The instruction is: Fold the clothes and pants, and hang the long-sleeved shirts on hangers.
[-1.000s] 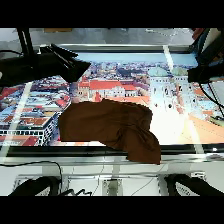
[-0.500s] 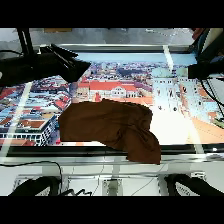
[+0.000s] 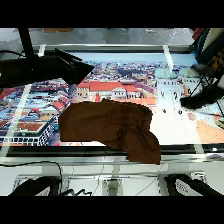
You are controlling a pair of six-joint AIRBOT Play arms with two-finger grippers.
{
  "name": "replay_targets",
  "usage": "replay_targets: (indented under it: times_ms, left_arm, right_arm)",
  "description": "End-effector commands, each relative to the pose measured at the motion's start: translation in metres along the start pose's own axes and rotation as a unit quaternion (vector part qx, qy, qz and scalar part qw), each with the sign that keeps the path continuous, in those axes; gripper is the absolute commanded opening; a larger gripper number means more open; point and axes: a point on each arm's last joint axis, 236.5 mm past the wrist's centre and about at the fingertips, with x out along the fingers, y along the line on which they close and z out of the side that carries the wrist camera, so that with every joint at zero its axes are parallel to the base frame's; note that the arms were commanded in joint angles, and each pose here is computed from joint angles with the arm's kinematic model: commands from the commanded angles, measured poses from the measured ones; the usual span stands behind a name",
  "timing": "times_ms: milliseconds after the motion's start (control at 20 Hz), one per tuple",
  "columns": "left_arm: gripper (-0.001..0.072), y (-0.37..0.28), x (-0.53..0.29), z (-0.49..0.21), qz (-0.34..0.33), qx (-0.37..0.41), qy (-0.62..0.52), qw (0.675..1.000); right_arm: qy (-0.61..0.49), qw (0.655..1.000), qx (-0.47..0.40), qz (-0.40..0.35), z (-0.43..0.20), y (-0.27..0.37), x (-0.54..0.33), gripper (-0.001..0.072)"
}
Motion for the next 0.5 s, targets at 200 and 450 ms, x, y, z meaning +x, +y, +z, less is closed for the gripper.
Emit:
replay_targets:
  times_ms: [200,450]
  left_arm:
    - [0.0585,0.027,-0.005,-0.037,0.054,0.045,0.082,0.994]
    - [0.0582,0.038,0.001,-0.047,0.068,0.03,0.098,0.992]
  right_arm:
    - [0.218,0.964,-0.001,0.152,-0.157,0.053,0.119,0.048]
    - [0.163,0.972,0.015,0.167,-0.146,0.065,0.146,0.0478]
